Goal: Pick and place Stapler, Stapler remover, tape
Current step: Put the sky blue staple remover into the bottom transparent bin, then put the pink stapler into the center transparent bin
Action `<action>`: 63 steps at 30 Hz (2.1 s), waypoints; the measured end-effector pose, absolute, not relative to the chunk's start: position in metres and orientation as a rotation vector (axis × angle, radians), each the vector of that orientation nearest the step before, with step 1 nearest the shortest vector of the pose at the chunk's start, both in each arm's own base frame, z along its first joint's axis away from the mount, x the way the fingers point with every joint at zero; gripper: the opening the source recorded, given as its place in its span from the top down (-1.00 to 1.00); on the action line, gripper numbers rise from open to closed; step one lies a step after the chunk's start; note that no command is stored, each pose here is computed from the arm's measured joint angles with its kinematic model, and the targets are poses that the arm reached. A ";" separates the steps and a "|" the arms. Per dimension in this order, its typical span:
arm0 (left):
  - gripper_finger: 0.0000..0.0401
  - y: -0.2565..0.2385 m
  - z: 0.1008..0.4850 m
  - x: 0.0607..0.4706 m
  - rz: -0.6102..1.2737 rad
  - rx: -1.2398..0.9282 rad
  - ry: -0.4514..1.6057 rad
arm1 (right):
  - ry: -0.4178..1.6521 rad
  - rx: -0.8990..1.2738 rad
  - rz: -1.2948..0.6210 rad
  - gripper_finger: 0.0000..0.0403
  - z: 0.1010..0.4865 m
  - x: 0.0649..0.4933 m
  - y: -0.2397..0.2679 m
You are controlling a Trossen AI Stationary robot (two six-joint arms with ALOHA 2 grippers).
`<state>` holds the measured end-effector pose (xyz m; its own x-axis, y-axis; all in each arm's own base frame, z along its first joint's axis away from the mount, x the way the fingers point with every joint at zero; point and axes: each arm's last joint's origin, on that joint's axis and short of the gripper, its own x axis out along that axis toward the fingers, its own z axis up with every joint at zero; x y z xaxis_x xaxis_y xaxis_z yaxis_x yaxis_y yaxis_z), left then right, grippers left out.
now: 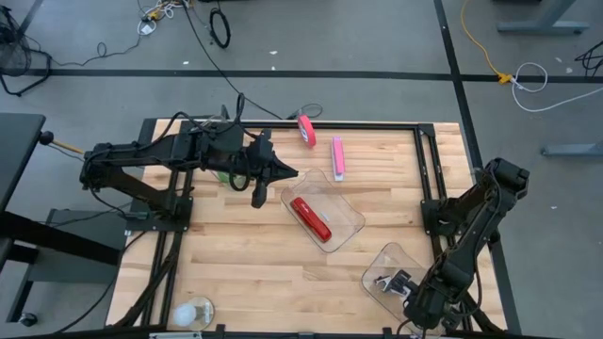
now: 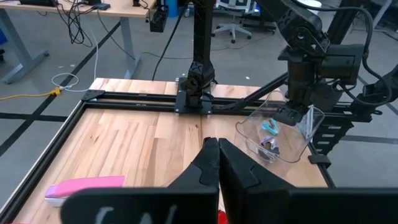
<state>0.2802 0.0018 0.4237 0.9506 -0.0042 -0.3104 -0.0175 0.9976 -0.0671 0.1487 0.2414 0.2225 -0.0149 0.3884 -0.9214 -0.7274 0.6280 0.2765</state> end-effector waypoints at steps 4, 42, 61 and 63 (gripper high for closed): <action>1.00 0.002 0.424 0.280 0.007 -0.069 0.315 | 1.315 -0.315 0.902 0.71 0.223 0.149 0.241; 1.00 0.003 0.429 0.279 0.015 -0.035 0.267 | 1.198 -0.251 0.375 0.40 0.299 0.152 0.097; 0.91 0.005 0.430 0.279 0.101 -0.039 0.260 | 0.910 -0.104 -0.058 0.40 0.317 0.196 0.011; 0.91 0.005 0.430 0.279 0.103 -0.050 0.260 | 0.854 -0.077 -0.103 0.40 0.321 0.201 0.001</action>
<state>0.2790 0.0053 0.4304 0.9613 0.0952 -0.2587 -0.1080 0.9935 -0.0357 0.2008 0.0009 0.3206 0.6524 -0.1220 -0.7480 0.0601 0.9922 -0.1095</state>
